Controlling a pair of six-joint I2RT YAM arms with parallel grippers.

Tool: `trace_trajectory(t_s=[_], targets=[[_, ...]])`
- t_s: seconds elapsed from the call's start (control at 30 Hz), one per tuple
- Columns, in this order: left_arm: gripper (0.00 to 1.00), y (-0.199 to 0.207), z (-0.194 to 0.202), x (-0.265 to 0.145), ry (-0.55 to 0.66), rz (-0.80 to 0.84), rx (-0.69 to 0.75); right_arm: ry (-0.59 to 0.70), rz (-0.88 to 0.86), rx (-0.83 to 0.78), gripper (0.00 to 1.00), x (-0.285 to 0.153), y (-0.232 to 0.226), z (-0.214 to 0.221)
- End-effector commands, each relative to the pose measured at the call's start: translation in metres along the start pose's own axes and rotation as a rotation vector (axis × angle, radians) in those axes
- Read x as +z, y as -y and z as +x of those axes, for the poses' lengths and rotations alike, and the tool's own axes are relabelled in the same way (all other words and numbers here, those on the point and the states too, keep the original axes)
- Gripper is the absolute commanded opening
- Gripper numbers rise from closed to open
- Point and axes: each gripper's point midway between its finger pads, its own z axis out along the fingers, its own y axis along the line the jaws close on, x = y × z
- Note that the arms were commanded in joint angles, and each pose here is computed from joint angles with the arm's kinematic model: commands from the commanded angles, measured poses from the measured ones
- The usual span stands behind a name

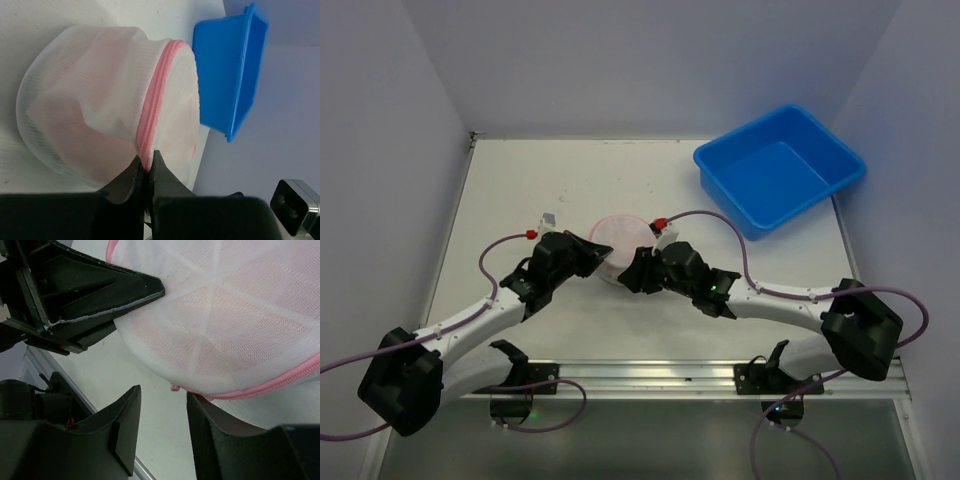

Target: Unzip the laundry bag and remove the bra

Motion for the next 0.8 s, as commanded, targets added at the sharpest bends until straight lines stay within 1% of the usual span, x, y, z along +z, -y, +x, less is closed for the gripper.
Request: trace_trajectory(t_s=[0.0, 0.13, 0.23, 0.43, 0.53, 0.67, 0.73, 0.77], targets=[[0.0, 0.033, -0.009, -0.003, 0.04, 0.086, -0.025, 0.119, -0.026, 0.002, 0.44, 0.006, -0.017, -0.032], [0.0, 0.034, -0.009, -0.004, 0.039, 0.089, -0.027, 0.14, -0.006, -0.002, 0.43, 0.009, -0.012, -0.035], [0.0, 0.036, -0.008, -0.005, 0.039, 0.096, -0.028, 0.159, 0.007, -0.006, 0.4, 0.011, -0.009, -0.037], [0.0, 0.035, -0.007, -0.004, 0.036, 0.092, -0.026, 0.175, 0.013, -0.028, 0.29, 0.014, -0.008, -0.041], [0.0, 0.034, -0.006, -0.004, 0.034, 0.091, -0.023, 0.178, 0.023, -0.039, 0.2, 0.015, -0.005, -0.041], [0.0, 0.032, -0.009, -0.005, 0.046, 0.083, 0.002, 0.176, 0.052, -0.072, 0.0, 0.011, 0.002, -0.039], [0.0, 0.03, -0.011, -0.006, 0.058, 0.075, 0.024, 0.162, 0.071, -0.114, 0.0, 0.005, 0.011, -0.034], [0.0, 0.027, -0.014, -0.006, 0.066, 0.069, 0.065, 0.171, 0.07, -0.129, 0.0, -0.001, 0.01, -0.038]])
